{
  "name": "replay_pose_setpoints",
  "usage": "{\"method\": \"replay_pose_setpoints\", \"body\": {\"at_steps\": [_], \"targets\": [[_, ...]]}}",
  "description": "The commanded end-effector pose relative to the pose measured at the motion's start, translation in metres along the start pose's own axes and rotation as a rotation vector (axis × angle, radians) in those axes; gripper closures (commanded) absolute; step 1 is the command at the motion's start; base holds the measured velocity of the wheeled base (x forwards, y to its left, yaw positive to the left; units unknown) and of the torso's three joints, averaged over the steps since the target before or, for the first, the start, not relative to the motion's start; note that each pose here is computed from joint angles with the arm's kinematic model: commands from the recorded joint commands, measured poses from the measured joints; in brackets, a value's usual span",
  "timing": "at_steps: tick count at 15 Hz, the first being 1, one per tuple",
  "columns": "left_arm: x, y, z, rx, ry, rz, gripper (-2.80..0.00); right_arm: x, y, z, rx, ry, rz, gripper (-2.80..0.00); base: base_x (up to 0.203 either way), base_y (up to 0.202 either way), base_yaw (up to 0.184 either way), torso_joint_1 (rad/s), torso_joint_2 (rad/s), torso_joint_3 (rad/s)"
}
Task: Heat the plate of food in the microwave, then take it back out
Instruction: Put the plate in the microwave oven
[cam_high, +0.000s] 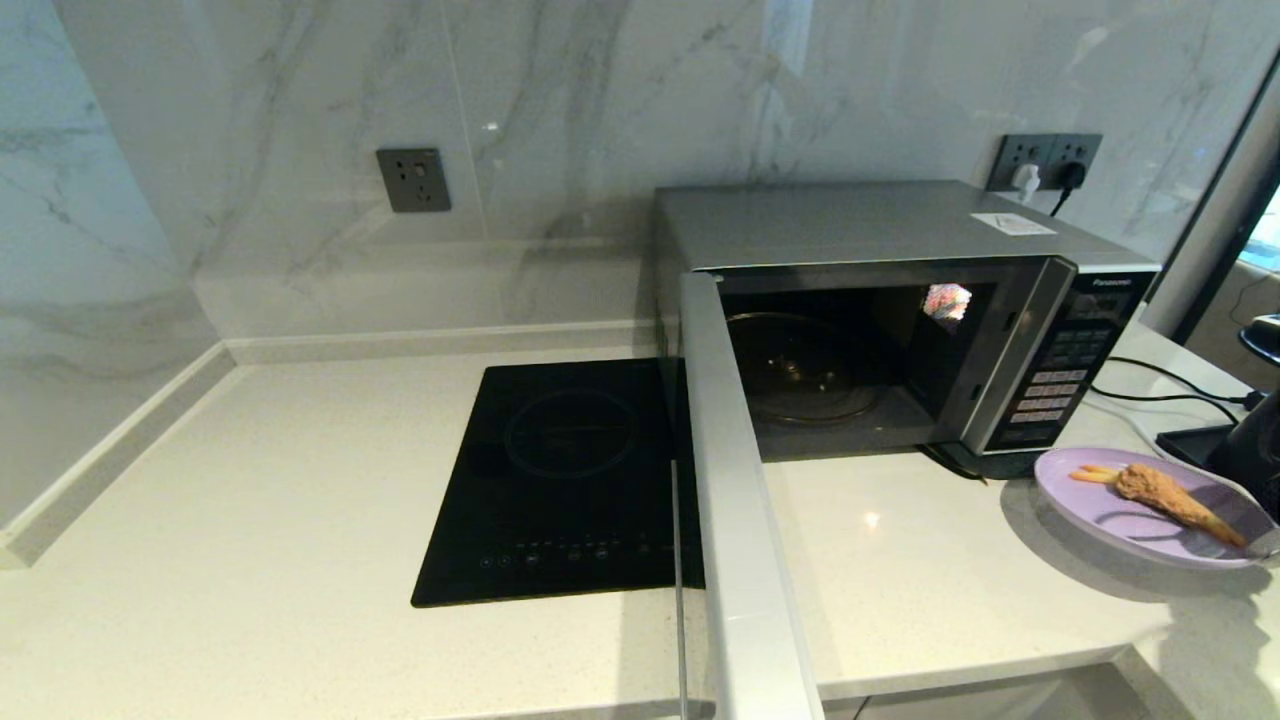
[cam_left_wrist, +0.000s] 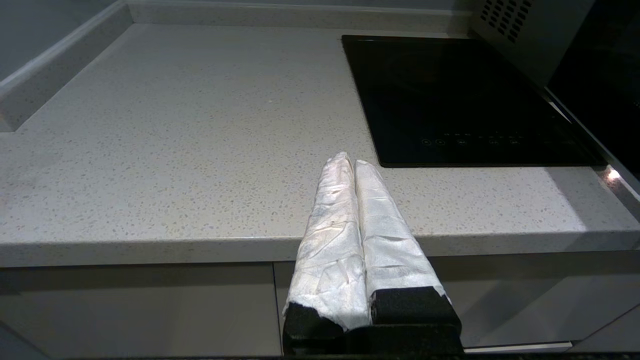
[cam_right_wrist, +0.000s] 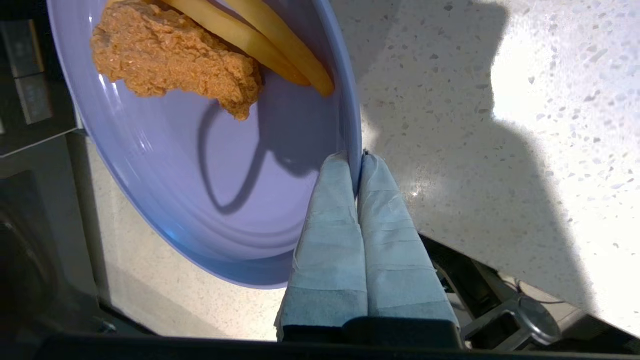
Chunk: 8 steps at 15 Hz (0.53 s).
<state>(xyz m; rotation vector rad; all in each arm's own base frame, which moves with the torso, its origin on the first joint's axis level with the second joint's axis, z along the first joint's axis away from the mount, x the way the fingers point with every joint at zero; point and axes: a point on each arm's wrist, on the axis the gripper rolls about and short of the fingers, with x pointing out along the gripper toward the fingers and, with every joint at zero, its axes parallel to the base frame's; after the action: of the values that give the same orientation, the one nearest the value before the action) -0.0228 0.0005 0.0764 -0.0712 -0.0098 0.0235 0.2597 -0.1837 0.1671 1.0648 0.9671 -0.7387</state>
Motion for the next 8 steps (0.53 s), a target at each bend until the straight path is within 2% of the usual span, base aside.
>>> {"method": "replay_pose_setpoints", "body": {"at_steps": [1,3,8], "targets": [[0.0,0.0,0.0,-0.001,0.001,0.001,0.0,-0.01,-0.002,-0.004,0.003,-0.014,0.015,0.0,0.0,0.0,0.0,0.0,0.0,0.0],[0.0,0.0,0.0,-0.001,0.001,0.001,0.0,-0.019,-0.003,-0.008,0.0,-0.023,0.033,0.0,0.0,0.0,0.0,0.0,0.0,0.0],[0.0,0.0,0.0,-0.001,0.001,0.001,0.0,-0.05,-0.001,-0.025,-0.037,-0.016,0.151,0.0,0.0,0.0,0.0,0.0,0.0,0.0]]}}
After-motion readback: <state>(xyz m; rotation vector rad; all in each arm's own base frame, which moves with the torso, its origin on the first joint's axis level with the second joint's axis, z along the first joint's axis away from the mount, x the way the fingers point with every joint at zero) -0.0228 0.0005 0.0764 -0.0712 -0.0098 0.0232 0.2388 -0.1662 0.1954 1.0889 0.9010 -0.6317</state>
